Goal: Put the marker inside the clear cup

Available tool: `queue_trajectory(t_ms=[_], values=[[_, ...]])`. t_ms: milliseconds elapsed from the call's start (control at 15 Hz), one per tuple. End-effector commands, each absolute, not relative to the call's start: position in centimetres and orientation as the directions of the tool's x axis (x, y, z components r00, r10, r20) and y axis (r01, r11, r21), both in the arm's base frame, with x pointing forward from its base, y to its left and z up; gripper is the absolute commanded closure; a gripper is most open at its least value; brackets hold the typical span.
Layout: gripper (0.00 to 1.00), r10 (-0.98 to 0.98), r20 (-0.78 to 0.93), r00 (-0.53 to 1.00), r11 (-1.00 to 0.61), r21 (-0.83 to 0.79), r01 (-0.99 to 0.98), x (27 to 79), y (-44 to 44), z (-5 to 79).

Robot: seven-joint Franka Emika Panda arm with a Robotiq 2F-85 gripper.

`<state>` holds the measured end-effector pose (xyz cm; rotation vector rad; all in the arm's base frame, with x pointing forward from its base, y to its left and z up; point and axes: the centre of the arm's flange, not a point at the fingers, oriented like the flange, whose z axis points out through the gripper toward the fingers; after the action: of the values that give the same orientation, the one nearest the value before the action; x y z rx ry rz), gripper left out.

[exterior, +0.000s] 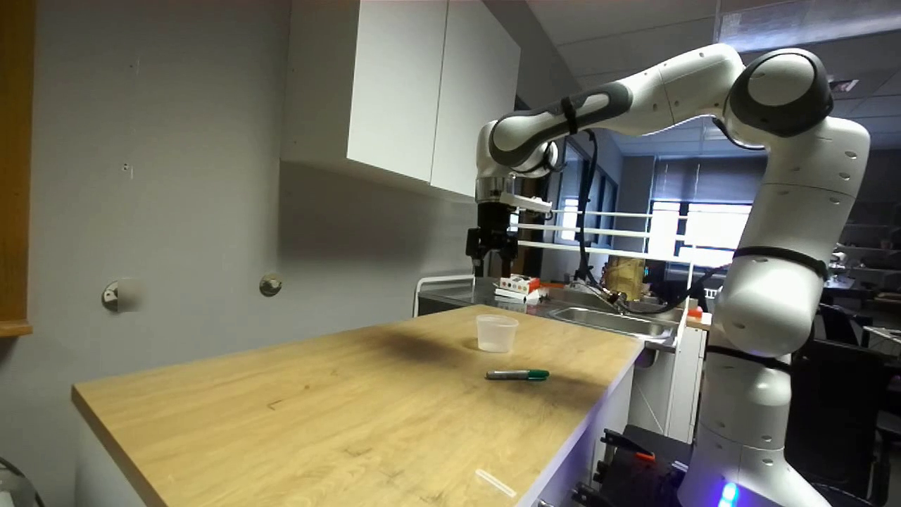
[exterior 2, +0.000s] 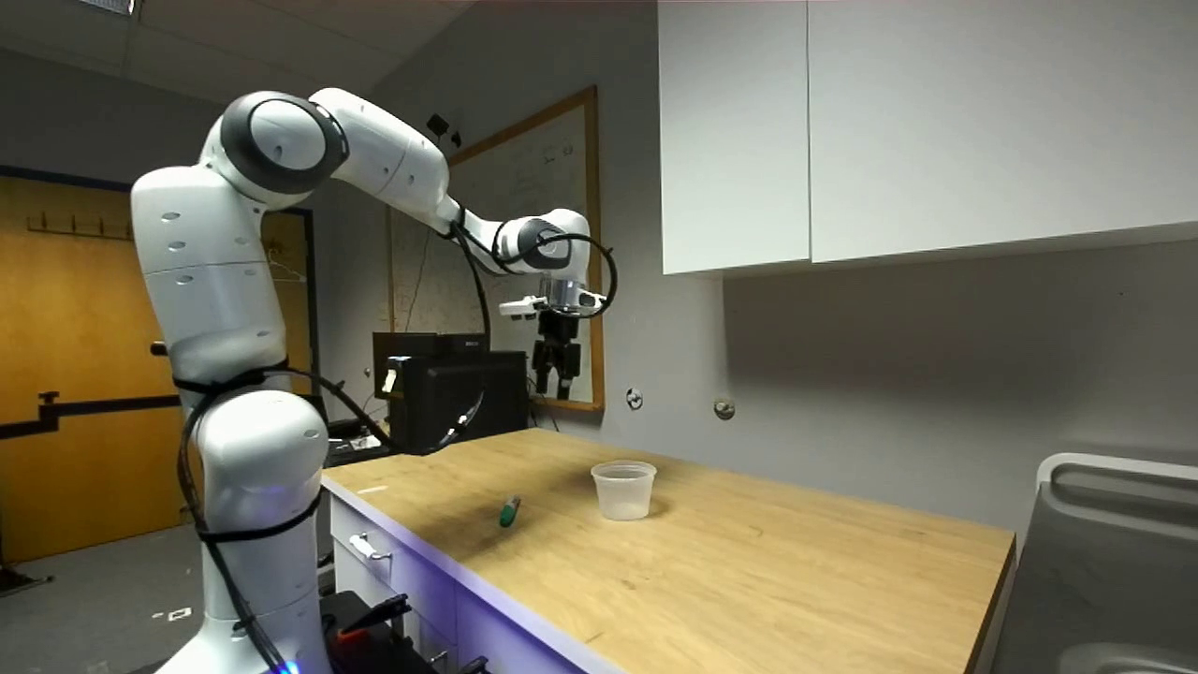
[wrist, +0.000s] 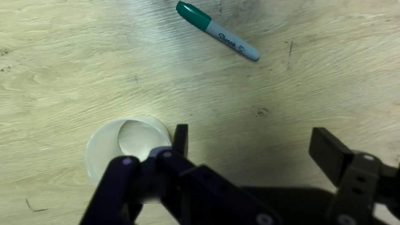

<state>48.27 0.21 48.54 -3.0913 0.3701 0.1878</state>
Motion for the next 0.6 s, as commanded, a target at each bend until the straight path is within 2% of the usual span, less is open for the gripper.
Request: queue_trajectory(t_ms=[0,533], values=[[0.00,-0.101,-0.194,0.976,-0.990,-0.073,-0.117,48.0,-1.2,46.9],[0.00,0.148,-0.325,0.934,-0.989,-0.076,0.130,44.2,-3.6,39.3]])
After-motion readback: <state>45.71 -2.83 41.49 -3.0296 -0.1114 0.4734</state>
